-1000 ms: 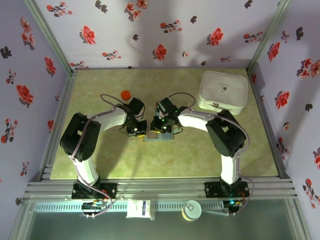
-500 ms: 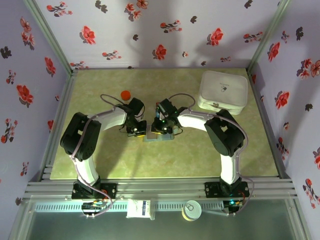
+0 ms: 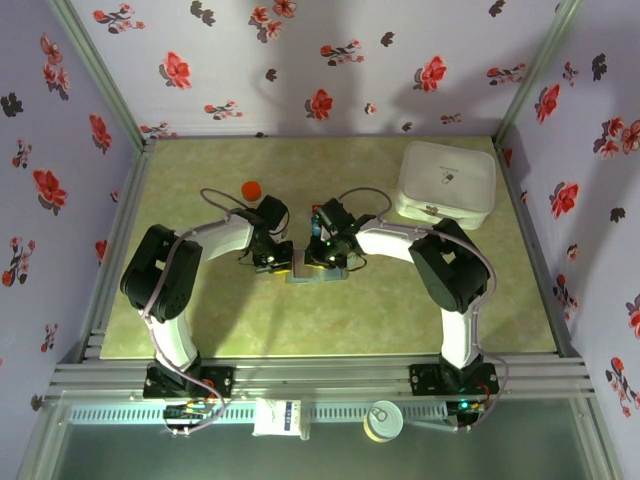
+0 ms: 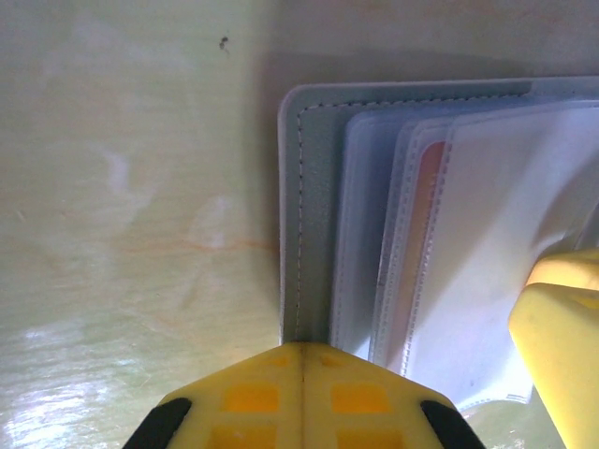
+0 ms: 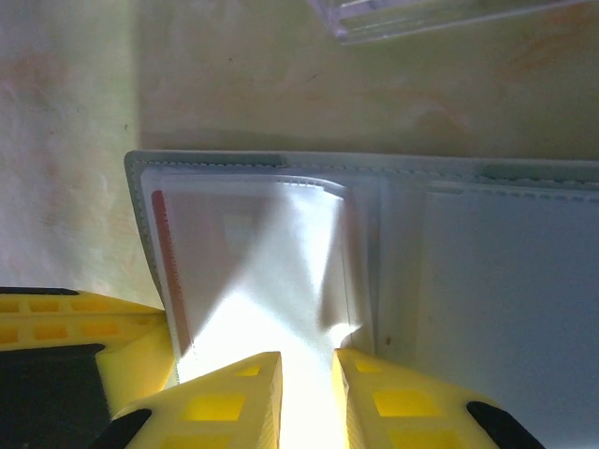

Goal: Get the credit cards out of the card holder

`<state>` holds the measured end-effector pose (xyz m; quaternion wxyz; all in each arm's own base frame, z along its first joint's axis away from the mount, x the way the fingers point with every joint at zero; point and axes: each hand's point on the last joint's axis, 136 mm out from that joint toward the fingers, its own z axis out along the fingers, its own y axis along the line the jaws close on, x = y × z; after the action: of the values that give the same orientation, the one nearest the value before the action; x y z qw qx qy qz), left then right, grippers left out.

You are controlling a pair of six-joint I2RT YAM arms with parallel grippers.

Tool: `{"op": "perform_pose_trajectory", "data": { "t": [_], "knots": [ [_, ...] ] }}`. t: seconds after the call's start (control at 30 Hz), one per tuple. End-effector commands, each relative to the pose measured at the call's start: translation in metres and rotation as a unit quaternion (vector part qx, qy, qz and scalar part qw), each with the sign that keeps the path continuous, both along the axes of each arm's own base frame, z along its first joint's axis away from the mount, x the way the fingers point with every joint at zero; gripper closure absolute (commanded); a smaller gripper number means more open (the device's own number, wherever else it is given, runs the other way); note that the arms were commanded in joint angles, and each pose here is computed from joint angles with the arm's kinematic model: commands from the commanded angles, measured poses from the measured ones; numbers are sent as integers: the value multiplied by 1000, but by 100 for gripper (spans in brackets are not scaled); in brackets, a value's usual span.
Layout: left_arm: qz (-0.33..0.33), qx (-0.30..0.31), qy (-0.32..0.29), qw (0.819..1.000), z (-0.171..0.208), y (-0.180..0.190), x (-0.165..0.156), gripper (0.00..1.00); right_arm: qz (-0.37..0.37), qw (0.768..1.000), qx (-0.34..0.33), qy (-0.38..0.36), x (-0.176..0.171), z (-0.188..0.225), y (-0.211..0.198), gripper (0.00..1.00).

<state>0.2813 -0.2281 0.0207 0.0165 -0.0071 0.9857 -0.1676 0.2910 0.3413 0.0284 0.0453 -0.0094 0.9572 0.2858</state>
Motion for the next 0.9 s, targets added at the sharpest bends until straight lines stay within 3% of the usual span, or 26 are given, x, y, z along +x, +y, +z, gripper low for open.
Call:
{"op": "perform_pose_trajectory", "data": {
  "t": [0.0, 0.57, 0.87],
  "knots": [
    [3, 18, 10, 1000, -5, 8, 0, 100, 0, 1000, -25, 8, -7, -5, -16, 77],
    [10, 18, -12, 1000, 10, 11, 8, 100, -7, 1000, -8, 13, -7, -5, -20, 80],
    [29, -23, -44, 998, 36, 1, 17, 99, -16, 1000, 10, 18, -7, -8, -22, 82]
  ]
}}
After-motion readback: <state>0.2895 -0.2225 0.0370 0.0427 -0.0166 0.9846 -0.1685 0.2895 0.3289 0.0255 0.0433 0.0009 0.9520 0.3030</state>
